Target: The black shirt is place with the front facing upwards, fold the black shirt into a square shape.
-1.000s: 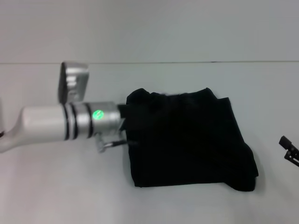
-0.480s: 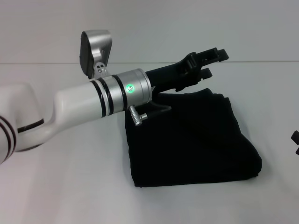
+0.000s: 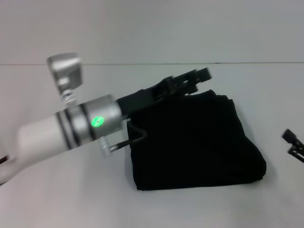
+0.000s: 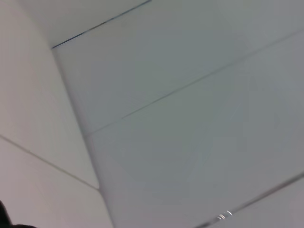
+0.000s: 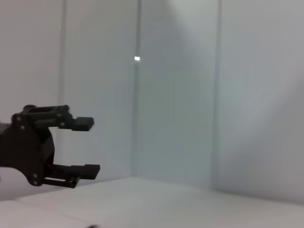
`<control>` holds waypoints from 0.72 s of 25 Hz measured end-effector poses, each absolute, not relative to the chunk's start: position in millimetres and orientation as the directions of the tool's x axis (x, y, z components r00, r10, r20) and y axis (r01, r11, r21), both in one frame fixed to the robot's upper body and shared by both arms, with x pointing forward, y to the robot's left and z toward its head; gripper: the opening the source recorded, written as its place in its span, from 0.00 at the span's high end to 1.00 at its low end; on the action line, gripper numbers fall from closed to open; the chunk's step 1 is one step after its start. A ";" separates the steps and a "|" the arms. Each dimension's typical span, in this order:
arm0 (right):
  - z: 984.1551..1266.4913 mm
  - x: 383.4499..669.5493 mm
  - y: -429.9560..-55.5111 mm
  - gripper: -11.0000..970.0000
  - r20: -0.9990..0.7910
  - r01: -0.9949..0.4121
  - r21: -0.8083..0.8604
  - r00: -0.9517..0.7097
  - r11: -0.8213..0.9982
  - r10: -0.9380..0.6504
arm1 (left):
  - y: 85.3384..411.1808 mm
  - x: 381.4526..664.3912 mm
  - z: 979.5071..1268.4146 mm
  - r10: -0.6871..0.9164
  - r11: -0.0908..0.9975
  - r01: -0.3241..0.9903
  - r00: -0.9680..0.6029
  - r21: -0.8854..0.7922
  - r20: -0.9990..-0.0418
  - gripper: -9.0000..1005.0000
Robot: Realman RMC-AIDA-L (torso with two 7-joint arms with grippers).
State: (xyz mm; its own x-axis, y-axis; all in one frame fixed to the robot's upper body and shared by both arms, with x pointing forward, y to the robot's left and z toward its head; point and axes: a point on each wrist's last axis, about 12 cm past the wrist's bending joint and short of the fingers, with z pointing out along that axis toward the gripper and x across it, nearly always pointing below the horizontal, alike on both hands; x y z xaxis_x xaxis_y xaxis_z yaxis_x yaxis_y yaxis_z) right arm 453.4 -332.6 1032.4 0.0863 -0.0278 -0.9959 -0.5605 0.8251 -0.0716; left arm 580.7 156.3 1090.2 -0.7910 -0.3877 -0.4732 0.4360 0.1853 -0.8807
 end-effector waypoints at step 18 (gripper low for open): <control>1056.8 500.9 -310.0 0.05 -0.971 -0.841 -0.096 -0.039 0.533 -0.236 | 238.9 525.4 1070.8 -0.443 0.227 0.481 -0.724 -0.847 -0.529 0.14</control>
